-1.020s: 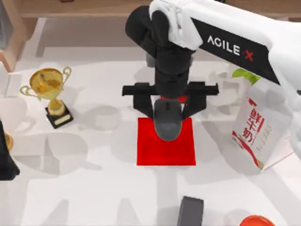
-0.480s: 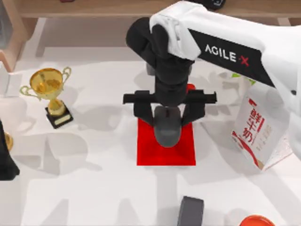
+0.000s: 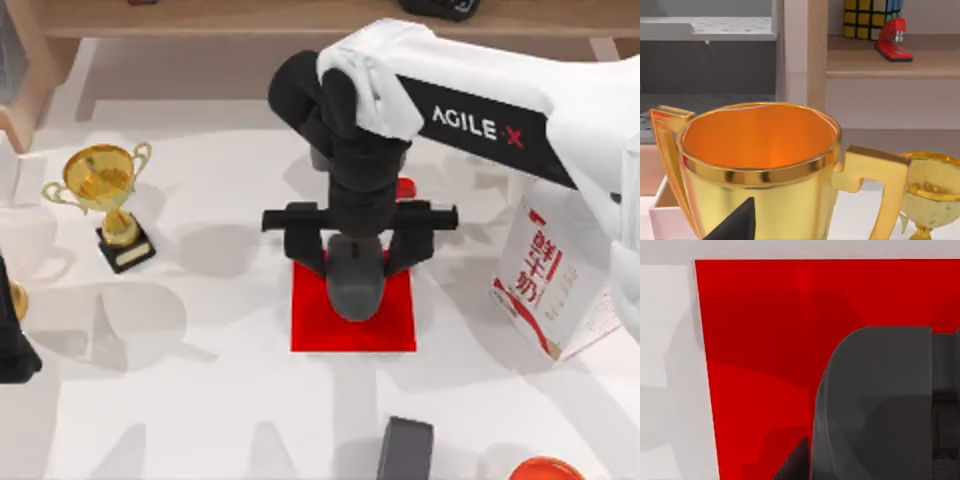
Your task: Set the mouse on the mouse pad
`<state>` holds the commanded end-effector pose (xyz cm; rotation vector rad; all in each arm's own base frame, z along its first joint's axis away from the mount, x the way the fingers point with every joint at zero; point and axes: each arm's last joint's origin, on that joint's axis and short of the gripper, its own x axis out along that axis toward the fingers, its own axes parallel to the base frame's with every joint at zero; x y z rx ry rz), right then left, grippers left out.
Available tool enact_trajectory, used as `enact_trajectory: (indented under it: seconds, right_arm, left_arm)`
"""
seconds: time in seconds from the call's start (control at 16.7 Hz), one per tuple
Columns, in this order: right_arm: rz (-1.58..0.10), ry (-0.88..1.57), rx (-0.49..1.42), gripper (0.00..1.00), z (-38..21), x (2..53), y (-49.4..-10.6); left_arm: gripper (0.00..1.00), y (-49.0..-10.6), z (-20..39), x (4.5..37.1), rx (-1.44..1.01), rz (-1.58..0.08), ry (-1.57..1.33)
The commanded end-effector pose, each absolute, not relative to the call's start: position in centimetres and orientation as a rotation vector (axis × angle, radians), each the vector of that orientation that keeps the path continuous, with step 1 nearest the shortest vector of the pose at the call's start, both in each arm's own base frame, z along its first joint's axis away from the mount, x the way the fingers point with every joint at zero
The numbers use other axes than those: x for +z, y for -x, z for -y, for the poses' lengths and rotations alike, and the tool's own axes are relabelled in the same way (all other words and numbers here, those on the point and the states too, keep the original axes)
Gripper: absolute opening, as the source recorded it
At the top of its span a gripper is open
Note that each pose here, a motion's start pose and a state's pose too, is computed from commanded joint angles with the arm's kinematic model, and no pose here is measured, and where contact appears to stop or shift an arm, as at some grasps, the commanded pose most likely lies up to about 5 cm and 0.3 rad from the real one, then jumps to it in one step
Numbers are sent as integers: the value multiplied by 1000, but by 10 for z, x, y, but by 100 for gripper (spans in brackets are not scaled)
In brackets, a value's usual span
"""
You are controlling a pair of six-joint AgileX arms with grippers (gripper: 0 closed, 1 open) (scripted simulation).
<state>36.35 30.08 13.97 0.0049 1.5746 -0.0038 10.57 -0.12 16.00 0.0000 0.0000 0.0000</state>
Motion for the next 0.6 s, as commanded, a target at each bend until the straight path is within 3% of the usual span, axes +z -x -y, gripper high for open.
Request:
enact_trajectory:
  seconds: [0.6]
  right_arm:
    - [-1575,-5,-4,75,-301,140,-364]
  left_arm:
    - [100,-106,1,160,0,0,0]
